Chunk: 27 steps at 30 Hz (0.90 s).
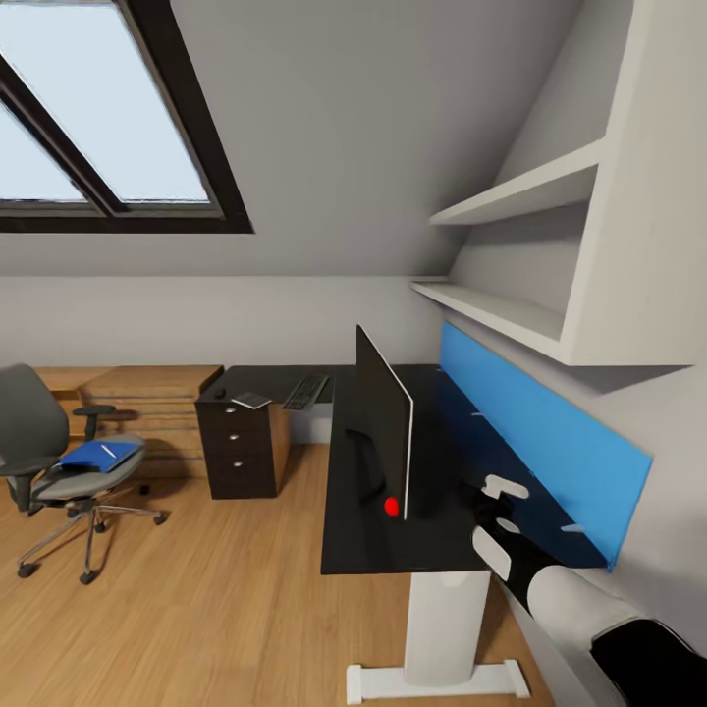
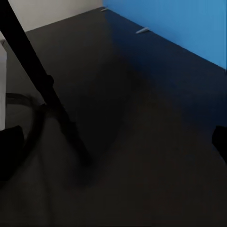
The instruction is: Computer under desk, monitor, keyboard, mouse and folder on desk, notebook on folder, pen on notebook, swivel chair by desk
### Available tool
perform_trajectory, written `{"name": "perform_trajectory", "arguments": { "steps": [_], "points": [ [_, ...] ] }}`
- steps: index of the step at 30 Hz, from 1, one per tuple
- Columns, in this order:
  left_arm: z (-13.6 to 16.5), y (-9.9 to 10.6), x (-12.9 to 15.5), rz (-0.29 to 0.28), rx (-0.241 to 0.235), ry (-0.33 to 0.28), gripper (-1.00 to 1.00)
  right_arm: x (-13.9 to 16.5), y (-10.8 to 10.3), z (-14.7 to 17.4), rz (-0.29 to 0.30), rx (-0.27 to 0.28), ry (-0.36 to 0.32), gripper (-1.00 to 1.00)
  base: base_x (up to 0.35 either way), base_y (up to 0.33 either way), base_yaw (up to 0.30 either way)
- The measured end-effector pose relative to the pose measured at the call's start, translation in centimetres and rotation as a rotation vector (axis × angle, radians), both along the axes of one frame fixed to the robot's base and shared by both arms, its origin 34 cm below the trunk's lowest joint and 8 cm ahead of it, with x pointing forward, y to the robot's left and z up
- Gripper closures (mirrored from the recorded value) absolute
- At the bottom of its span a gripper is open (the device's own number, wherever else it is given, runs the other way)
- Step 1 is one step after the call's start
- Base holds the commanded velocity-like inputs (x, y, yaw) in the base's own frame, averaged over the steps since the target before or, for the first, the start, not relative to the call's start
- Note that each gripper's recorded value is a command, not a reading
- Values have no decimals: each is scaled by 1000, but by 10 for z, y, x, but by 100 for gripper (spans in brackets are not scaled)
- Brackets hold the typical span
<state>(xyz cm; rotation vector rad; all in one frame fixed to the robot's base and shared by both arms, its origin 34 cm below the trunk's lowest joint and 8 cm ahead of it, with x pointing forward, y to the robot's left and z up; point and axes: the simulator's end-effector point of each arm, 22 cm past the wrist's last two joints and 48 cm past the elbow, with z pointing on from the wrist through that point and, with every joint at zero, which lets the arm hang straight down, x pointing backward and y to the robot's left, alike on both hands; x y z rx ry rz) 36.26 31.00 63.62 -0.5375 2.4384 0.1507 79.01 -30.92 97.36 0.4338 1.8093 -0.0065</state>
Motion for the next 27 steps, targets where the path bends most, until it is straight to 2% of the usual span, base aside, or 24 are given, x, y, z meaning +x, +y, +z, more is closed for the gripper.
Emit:
{"name": "perform_trajectory", "arguments": {
  "steps": [7,16,23,27],
  "points": [
    [0,0,0,1,0,-1,-100,-1,11,-10,27,13,56,-100,322,-3,0],
    [0,0,0,1,1,-1,-100,-2,10,-11,27,12,62,-100,327,-58,0],
    [0,1,0,2,1,-1,-100,1,14,-6,38,6,41,-100,197,-16,0],
    [0,2,0,5,1,-1,-100,4,14,5,31,4,-6,-100,44,-3,0]
  ]
}}
